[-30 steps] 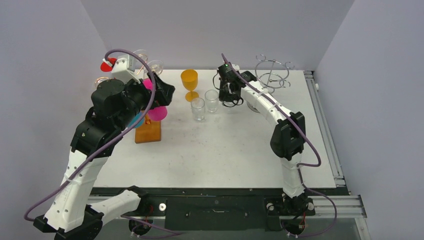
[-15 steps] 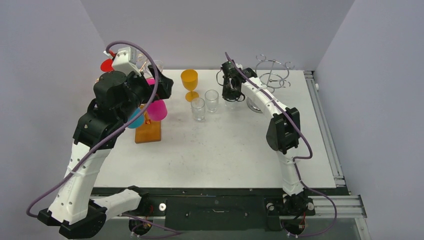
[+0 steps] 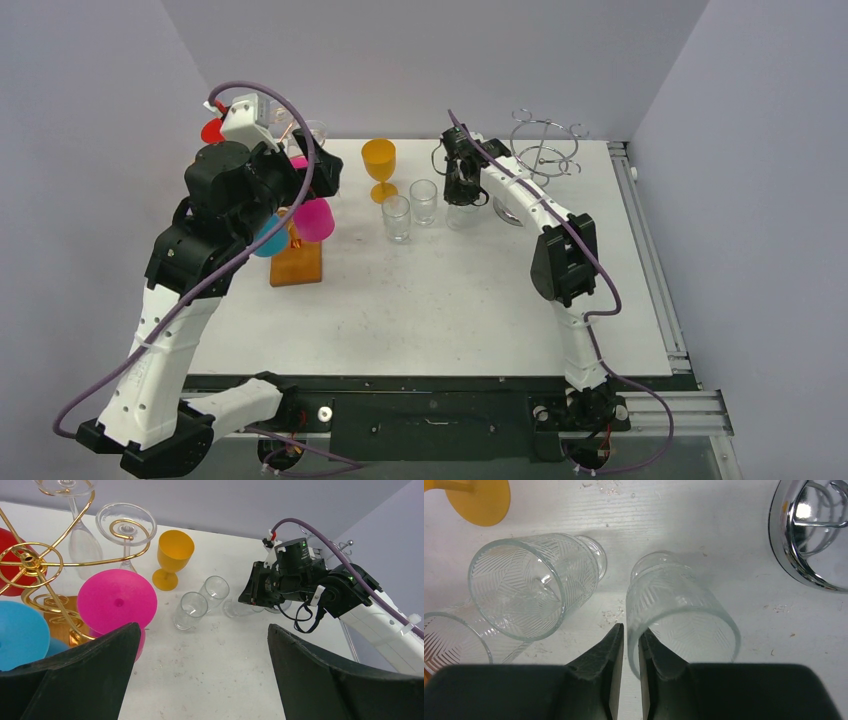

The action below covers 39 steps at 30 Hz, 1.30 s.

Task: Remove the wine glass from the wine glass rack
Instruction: Place the wine glass at the center of the board.

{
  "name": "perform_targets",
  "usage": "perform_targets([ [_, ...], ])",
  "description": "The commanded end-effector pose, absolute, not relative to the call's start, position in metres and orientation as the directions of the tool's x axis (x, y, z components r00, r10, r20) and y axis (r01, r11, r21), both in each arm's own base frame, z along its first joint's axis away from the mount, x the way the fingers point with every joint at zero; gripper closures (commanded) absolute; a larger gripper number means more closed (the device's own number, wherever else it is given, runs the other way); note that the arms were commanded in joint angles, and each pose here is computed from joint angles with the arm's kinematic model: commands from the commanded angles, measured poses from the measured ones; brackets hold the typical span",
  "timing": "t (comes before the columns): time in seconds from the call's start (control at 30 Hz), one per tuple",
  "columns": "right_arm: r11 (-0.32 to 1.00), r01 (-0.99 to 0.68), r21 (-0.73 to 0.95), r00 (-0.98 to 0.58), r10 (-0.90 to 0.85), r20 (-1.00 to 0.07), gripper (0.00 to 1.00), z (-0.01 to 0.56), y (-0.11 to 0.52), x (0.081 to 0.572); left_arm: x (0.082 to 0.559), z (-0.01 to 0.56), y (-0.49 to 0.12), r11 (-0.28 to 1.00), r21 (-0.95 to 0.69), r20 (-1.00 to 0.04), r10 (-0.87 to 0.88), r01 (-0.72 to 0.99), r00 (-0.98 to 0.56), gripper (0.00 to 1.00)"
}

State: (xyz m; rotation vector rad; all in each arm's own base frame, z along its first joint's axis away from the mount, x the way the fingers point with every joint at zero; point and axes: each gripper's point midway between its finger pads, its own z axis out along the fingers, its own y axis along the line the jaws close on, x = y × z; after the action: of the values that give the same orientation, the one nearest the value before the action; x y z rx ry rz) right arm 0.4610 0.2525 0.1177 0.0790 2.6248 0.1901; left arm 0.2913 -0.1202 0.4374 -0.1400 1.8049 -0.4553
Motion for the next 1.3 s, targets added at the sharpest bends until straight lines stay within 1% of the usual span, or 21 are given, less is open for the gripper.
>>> perform_targets([
  [0.0,0.99,0.008,0.141,-0.855,0.08,-0.512,0.84,0.115,0.255,0.469,0.287,0.446,-0.117,0.911,-0.381,-0.907,-0.336,0.154,-0.256,0.04],
  [0.2,0.99,0.005,0.144,-0.86,0.077,-0.504,0.8,0.111,0.257,0.47,0.286,0.443,-0.115,0.909,-0.388,-0.903,-0.342,0.151,-0.26,0.04],
  [0.3,0.99,0.007,0.14,-0.855,0.079,-0.512,0.77,0.116,0.256,0.471,0.286,0.442,-0.115,0.909,-0.39,-0.902,-0.343,0.15,-0.263,0.04],
  [0.5,0.986,0.002,0.166,-0.83,0.094,-0.55,0.69,0.142,0.257,0.474,0.286,0.441,-0.116,0.907,-0.393,-0.9,-0.345,0.151,-0.267,0.04],
  [0.77,0.978,0.002,0.209,-0.793,0.129,-0.596,0.63,0.179,0.259,0.476,0.289,0.437,-0.114,0.905,-0.405,-0.891,-0.359,0.128,-0.279,0.04],
  [1.0,0.968,0.001,0.249,-0.765,0.161,-0.623,0.53,0.207,0.259,0.472,0.292,0.431,-0.097,0.917,-0.399,-0.881,-0.378,0.018,-0.286,0.04],
  [1.17,0.965,0.003,0.264,-0.74,0.179,-0.648,0.49,0.23,0.253,0.467,0.291,0.421,-0.084,0.913,-0.403,-0.864,-0.401,-0.059,-0.304,0.04],
  [1.27,0.96,-0.001,0.279,-0.722,0.193,-0.665,0.47,0.248,0.249,0.459,0.291,0.419,-0.078,0.916,-0.392,-0.863,-0.4,-0.089,-0.309,0.01],
])
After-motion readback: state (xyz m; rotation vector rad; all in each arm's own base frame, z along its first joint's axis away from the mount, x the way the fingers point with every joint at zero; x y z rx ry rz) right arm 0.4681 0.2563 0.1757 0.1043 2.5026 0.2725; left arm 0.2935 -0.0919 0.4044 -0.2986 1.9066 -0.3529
